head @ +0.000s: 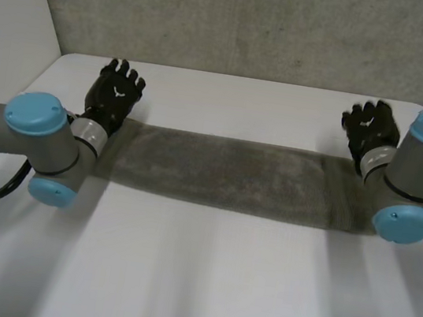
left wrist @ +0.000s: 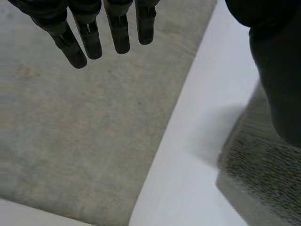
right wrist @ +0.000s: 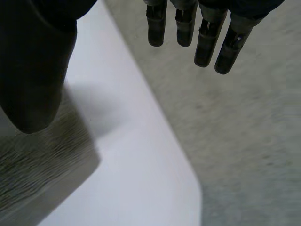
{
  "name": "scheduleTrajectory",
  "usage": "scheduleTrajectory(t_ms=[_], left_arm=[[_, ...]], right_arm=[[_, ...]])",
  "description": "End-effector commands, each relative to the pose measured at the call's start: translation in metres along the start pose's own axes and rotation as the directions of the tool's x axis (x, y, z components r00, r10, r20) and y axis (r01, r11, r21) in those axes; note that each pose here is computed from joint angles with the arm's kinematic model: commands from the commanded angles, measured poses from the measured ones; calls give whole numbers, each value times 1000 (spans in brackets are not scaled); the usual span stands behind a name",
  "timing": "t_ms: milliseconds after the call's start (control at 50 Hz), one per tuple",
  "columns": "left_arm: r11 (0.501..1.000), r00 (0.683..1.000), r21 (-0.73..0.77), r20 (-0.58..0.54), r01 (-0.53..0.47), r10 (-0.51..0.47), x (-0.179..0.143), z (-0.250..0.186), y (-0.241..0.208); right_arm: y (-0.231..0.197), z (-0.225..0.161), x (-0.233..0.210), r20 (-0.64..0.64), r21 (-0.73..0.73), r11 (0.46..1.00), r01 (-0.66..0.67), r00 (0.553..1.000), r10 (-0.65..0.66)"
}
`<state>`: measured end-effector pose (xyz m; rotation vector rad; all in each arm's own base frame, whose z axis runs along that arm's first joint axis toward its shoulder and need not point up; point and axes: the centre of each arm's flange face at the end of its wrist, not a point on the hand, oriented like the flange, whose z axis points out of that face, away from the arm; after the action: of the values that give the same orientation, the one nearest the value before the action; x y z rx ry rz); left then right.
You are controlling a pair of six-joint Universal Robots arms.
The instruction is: Fold the towel.
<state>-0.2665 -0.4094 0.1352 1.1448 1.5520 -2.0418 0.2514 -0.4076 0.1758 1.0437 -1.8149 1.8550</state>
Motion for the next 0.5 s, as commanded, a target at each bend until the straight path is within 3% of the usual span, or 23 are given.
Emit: scheduleTrajectory(t_ms=[20, 60, 140, 220, 340, 500], left_arm=[[993, 992, -14, 49, 121, -120, -28, -16, -13], [973, 972, -18, 53, 230, -229, -39, -27, -18], [942, 941, -27, 48, 336, -334, -47, -41, -20], [897, 896, -23, -23, 442, -443, -46, -66, -28], [861, 851, -70, -132, 504, -509, -33, -97, -33], [850, 837, -123, -152, 512, -526, -25, -111, -29]], right_arm=[[-33, -34, 36, -86, 111, 990, -92, 991, 102], [-40, -52, 43, -65, 125, 981, -151, 985, 160], [-44, -69, 41, 5, 125, 971, -206, 978, 207], [-33, -92, 29, 133, -18, 969, -247, 960, 247], [-6, -110, 22, 212, -236, 934, -267, 924, 318], [29, -95, 10, 202, -260, 925, -277, 921, 333]])
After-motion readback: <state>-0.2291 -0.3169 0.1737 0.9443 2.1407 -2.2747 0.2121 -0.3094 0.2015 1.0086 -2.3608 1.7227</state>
